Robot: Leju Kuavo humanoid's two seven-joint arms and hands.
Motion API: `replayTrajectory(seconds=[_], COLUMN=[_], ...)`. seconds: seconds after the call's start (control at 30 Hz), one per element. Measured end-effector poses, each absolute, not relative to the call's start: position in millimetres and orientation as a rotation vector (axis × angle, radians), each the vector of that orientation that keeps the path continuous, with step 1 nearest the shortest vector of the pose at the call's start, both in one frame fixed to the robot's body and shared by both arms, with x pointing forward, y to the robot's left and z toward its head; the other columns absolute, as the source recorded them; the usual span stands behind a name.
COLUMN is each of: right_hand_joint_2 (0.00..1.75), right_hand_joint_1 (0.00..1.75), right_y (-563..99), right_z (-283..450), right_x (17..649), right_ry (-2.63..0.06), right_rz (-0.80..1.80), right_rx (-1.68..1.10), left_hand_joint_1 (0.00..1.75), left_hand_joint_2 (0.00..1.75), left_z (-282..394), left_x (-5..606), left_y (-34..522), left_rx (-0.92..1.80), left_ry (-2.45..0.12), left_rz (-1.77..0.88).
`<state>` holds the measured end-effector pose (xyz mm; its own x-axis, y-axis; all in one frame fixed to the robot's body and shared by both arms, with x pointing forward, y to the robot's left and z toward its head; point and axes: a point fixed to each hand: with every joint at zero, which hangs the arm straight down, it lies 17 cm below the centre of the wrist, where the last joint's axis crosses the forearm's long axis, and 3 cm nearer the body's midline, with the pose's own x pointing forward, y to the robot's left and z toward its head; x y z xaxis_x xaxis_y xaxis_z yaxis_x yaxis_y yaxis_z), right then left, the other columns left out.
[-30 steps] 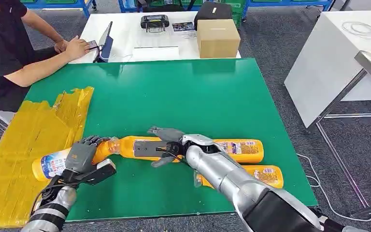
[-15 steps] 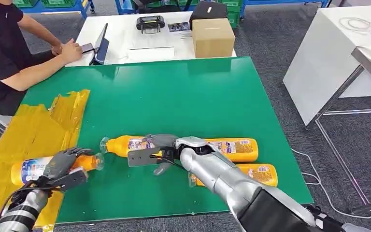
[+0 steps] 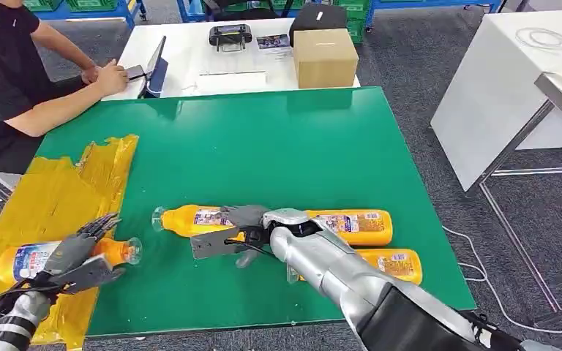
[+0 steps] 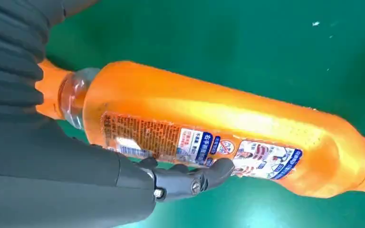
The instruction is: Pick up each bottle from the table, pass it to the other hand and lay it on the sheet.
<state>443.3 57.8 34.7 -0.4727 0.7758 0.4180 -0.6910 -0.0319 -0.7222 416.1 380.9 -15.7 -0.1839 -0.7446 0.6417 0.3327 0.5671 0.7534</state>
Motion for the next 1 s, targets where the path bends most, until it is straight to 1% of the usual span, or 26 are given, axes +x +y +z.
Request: replayTrajectory(seconds=[0.1, 0.3, 0.4, 0.53, 0.67, 0.87, 0.9, 1.0], right_hand_joint_2=[1.75, 1.75, 1.75, 1.75, 1.75, 1.75, 1.75, 1.75], right_hand_joint_1=[0.0, 0.0, 0.0, 0.0, 0.0, 0.0, 0.09, 0.09], right_y=[54.3, 43.3, 29.3, 15.6, 5.1, -7.7, -8.7, -12.0], right_z=[36.6, 33.9, 27.9, 17.7, 3.6, -18.2, -19.8, -23.3], right_x=[453.2, 464.3, 472.0, 473.9, 468.2, 453.1, 451.6, 449.2], right_ry=[-1.164, -1.156, -1.125, -1.078, -1.013, -0.884, -0.871, -0.845], right_rz=[1.734, 1.746, 1.75, 1.754, 1.764, 1.804, 1.806, 1.798], right_rx=[-0.206, -0.338, -0.444, -0.519, -0.532, -0.507, -0.504, -0.492], left_hand_joint_1=[0.0, 0.0, 0.0, 0.0, 0.0, 0.0, 0.0, 0.0], left_hand_joint_2=[0.0, 0.0, 0.0, 0.0, 0.0, 0.0, 0.0, 0.0], left_z=[2.2, 21.0, 39.0, 60.5, 90.9, 136.5, 143.6, 158.6], left_x=[394.3, 370.0, 362.5, 355.2, 352.5, 364.0, 368.2, 377.5], left_y=[381.1, 360.9, 336.9, 300.7, 274.0, 252.7, 248.9, 242.1], left_rx=[0.211, 0.099, -0.015, -0.181, -0.323, -0.471, -0.486, -0.51], left_ry=[-1.538, -1.622, -1.679, -1.739, -1.813, -1.922, -1.941, -1.979], left_rz=[-0.819, -0.749, -0.7, -0.629, -0.568, -0.487, -0.479, -0.464])
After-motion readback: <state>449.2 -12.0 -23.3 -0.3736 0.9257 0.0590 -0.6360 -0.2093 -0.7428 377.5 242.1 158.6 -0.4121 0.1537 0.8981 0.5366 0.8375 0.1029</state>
